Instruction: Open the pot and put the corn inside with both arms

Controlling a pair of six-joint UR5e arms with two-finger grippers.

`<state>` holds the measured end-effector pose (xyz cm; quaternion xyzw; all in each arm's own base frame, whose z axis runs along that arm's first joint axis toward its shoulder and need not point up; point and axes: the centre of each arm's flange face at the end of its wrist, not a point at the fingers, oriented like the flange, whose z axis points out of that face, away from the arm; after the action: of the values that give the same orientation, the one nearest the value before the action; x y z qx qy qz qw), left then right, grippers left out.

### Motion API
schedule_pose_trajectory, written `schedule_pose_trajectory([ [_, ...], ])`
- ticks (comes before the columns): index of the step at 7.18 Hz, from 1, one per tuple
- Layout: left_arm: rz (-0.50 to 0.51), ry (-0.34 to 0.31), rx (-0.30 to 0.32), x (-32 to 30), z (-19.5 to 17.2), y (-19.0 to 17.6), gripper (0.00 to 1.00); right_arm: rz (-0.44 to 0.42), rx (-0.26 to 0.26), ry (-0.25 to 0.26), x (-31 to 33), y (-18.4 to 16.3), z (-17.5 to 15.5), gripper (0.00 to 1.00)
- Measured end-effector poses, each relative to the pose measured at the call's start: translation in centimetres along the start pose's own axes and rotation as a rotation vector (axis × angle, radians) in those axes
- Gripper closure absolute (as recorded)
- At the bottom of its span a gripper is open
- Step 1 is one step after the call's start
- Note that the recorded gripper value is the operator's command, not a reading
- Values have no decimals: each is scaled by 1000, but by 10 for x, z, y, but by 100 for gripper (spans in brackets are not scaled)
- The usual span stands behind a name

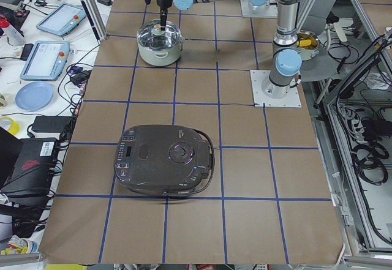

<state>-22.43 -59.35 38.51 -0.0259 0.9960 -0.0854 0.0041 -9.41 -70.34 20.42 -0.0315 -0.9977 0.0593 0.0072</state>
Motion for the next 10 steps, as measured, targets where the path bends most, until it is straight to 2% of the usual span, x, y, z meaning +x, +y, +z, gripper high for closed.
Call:
schedule_pose_trajectory([
  [2, 15, 6, 2, 10, 23, -8, 1, -17, -13, -6, -14, 6, -39, 78],
  [4, 29, 13, 9, 23, 37, -11, 5, -72, -37, -26, -62, 17, -89, 83],
  [6, 42, 10, -4, 33, 52, -13, 54, -144, 4, -34, -137, 23, -131, 81],
  [7, 45, 6, -5, 34, 54, -14, 70, -172, 33, -44, -174, 25, -149, 81],
  [8, 47, 5, 2, 34, 50, -15, 74, -190, 57, -58, -203, 27, -163, 81],
  [9, 49, 7, 10, 34, 44, -16, 96, -207, 72, -66, -223, 29, -171, 81],
  [10, 49, 9, 23, 35, 35, -19, 99, -219, 80, -70, -240, 33, -176, 80],
])
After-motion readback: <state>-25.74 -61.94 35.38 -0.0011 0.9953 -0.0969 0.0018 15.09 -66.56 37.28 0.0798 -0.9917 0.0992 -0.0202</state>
